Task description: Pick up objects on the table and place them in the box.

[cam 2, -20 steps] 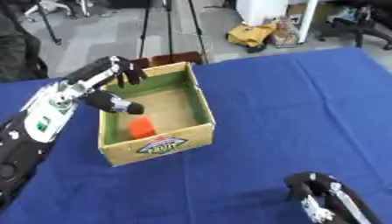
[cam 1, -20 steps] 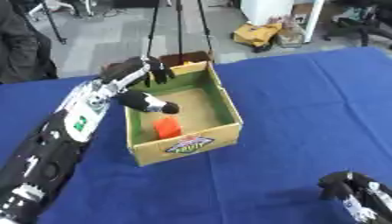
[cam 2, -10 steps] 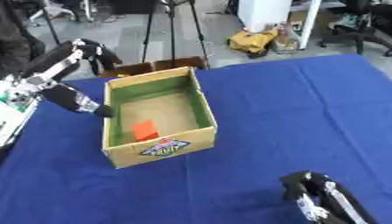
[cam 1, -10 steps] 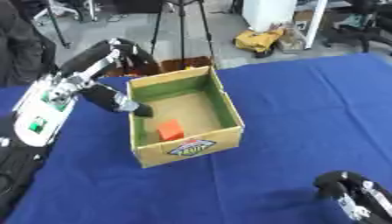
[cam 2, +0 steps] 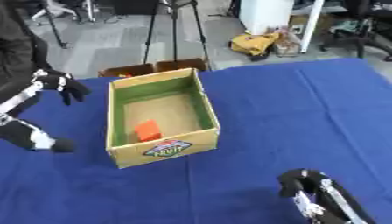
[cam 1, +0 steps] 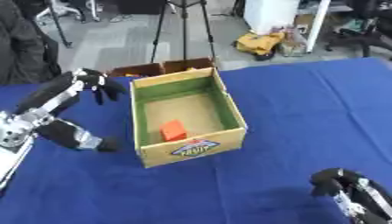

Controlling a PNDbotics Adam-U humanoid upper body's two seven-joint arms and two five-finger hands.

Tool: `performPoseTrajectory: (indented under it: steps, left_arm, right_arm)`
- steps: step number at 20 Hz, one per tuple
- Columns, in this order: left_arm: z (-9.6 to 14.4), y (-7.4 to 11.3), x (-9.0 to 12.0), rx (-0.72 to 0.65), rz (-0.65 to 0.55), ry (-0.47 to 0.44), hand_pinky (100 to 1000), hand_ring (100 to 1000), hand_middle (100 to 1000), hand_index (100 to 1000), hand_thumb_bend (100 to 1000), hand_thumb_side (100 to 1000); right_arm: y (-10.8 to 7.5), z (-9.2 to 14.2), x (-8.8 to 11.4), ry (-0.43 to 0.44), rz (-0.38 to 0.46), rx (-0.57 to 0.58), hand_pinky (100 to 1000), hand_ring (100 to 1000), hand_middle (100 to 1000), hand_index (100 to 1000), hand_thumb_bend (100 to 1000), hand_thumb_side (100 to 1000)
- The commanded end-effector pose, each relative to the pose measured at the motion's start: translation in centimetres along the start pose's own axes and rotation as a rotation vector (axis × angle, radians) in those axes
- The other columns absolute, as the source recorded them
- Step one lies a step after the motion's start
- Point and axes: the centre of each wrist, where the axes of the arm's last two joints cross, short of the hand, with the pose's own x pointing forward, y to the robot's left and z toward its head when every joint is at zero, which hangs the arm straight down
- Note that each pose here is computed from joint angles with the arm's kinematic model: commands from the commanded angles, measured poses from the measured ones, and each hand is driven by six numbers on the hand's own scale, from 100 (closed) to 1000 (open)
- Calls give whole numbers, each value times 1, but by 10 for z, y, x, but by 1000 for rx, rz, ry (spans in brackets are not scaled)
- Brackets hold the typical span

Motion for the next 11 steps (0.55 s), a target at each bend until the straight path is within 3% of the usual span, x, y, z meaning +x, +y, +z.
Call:
performPoseTrajectory:
  steps: [1,5,11]
  left_arm:
    - [11,17,17,7,3,-10,478,595,533,751,838,715]
    - [20,17,27,-7,58,-1,479,596,533,752,825,726]
    - [25,9,25,-40,85,27,480,598,533,752,814,752]
  right_arm:
    - [-6,-1,5,-12,20,2,761,528,416,696,100,600]
    - [-6,-1,5,-11,19,5,761,528,416,696,100,599]
    - [-5,0,4,-7,19,4,761,528,416,696,100,600]
